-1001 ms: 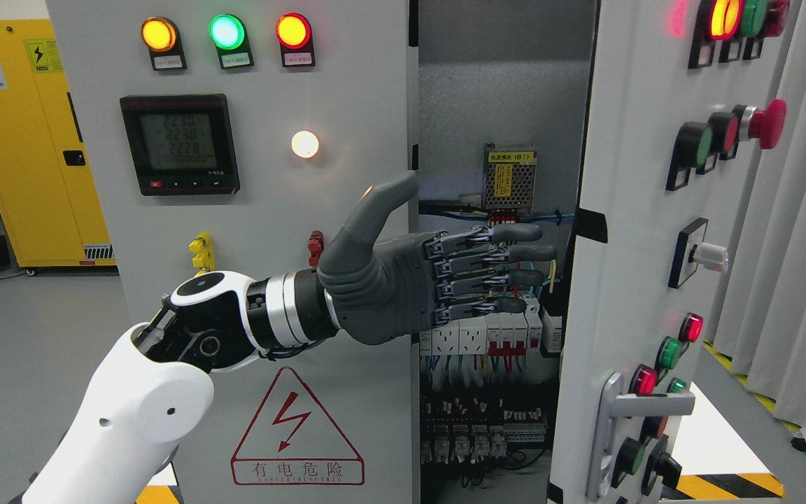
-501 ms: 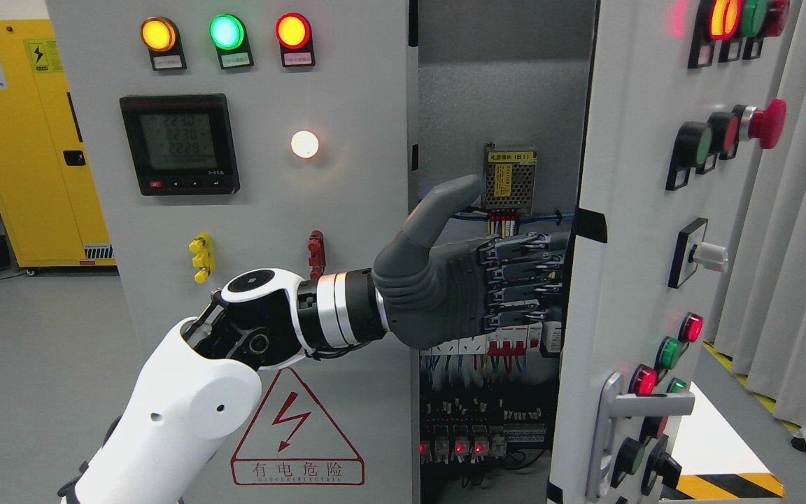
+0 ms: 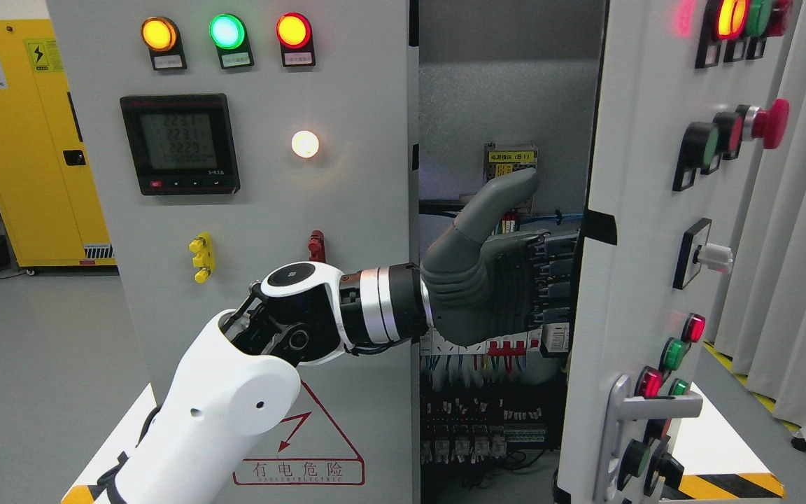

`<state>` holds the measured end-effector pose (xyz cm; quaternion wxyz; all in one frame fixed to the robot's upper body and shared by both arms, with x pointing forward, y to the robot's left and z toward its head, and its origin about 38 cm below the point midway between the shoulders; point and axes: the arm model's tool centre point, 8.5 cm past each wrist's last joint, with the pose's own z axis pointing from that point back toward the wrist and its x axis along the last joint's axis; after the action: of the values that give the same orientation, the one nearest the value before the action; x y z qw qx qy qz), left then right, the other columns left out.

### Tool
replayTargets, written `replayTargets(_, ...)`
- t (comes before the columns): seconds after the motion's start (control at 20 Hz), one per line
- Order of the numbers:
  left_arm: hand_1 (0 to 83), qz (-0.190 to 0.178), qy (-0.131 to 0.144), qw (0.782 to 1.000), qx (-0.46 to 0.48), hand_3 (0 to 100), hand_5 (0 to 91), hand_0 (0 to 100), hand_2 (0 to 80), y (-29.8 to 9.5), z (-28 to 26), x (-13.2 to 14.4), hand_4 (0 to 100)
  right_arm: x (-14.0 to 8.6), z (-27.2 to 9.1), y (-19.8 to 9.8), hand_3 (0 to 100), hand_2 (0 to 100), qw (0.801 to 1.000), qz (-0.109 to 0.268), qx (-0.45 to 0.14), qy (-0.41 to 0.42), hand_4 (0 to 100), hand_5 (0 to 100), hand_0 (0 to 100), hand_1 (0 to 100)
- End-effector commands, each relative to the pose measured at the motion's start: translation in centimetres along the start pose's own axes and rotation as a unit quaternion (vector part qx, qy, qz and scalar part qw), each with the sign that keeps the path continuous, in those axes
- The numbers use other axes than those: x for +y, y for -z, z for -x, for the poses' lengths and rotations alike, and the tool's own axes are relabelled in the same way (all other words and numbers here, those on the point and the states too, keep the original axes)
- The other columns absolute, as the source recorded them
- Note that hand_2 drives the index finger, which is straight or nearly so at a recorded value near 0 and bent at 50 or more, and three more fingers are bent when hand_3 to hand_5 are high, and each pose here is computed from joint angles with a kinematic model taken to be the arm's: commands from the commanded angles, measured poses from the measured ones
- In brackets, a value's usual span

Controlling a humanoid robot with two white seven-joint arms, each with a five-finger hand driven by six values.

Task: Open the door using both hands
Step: 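Insert left hand fingers behind the edge of the push-button door, then push the push-button door outward with the left hand, swinging it open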

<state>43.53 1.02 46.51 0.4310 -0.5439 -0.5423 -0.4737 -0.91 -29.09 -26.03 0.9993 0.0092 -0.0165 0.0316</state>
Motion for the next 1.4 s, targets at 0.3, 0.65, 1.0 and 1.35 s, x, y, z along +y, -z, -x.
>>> replayTargets(0.3,0.0,0.055,0.011,0.998,-0.011,0,0.0,0,0.0,3.6,-0.4,-3.2,0,0.0,-0.2,0.0,0,0,1.0,0.0,-0.004,0.016,0,0,20,12)
replayTargets(0.65,0.0,0.049,0.021,0.999,0.002,0,0.0,0,0.0,5.2,0.9,-3.5,0,0.0,-0.4,0.0,0,0,1.0,0.0,-0.005,0.016,0,0,20,12)
replayTargets(1.0,0.0,0.071,0.02,0.997,-0.009,0,0.0,0,0.0,6.9,0.7,-4.8,0,0.0,-0.5,0.0,0,0,1.0,0.0,-0.006,0.015,0,0,20,12)
replayTargets(1.35,0.0,0.002,0.014,1.0,-0.021,0,0.0,0,0.0,8.3,0.5,-4.4,0,0.4,-0.9,0.1,0,0,1.0,-0.004,-0.008,0.015,0,0,20,12)
